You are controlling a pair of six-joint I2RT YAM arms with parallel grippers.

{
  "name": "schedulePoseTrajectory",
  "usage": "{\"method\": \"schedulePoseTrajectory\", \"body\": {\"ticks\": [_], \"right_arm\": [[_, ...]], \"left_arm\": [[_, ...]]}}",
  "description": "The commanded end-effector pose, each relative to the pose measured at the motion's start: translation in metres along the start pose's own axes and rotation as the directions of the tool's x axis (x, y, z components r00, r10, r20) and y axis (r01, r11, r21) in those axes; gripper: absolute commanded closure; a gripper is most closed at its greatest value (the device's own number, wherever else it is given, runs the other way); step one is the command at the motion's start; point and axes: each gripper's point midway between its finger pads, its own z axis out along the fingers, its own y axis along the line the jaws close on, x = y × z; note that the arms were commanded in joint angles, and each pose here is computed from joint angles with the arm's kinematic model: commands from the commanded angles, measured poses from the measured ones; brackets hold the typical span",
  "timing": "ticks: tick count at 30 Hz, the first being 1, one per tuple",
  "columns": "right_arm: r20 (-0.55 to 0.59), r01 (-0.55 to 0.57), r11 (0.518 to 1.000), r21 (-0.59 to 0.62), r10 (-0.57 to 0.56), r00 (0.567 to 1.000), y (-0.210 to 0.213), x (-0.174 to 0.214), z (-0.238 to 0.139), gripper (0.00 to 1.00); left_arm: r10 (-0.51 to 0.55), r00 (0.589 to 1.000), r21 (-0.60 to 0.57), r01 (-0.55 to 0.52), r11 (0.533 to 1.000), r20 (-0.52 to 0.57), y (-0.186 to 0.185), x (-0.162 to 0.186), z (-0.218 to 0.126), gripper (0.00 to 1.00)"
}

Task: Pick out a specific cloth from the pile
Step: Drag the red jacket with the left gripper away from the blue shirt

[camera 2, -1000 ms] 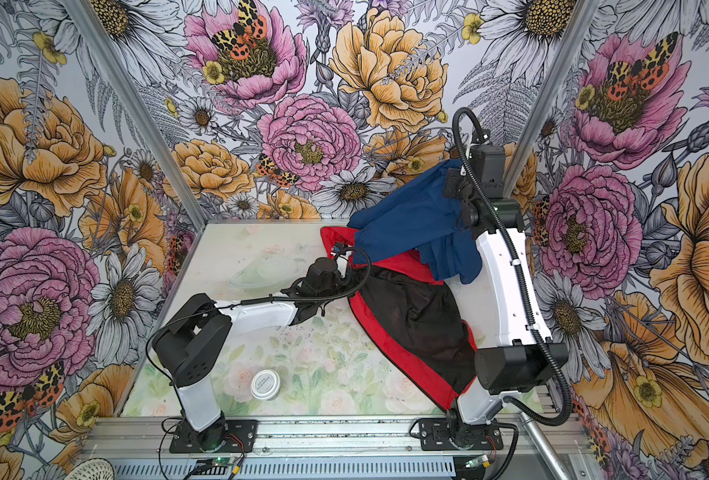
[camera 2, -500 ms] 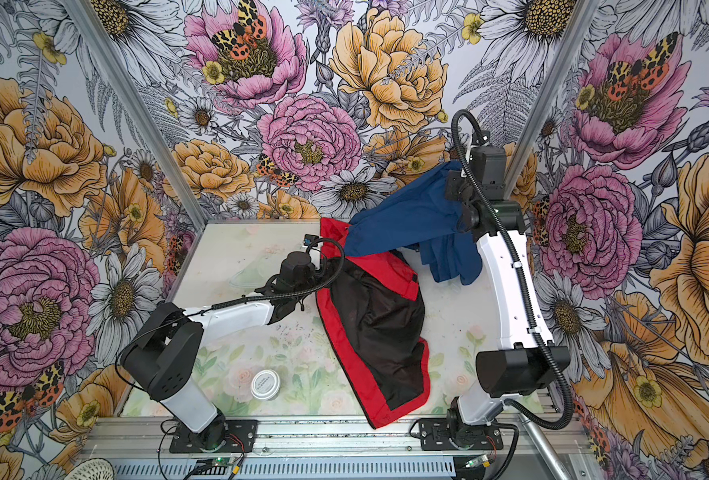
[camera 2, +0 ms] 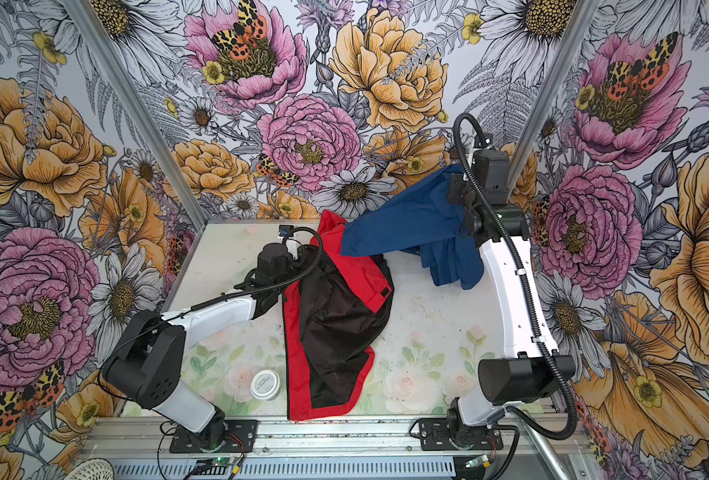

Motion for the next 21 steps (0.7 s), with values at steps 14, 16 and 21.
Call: {"method": "schedulePoseTrajectory", "body": {"ticks": [14, 16, 21], "right_arm": [[0.154, -0.017, 0.999, 0.036, 0.012, 0.988, -0.015, -0.035, -0.048, 1.0], [0.141, -0.021, 0.999, 0.026, 0.017, 0.99, -0.013, -0.029, -0.046, 1.0], [0.107, -0.015, 1.0, -0.001, 0.015, 0.994, -0.004, -0.013, -0.042, 1.0]], "left_arm": [[0.005, 0.991, -0.042, 0.0, 0.999, 0.131, 0.041, -0.082, 0.011, 1.0], [0.01, 0.99, -0.047, -0.004, 0.999, 0.139, 0.045, -0.09, 0.013, 1.0], [0.01, 0.989, -0.057, -0.001, 0.998, 0.149, 0.06, -0.109, 0.015, 1.0]]}}
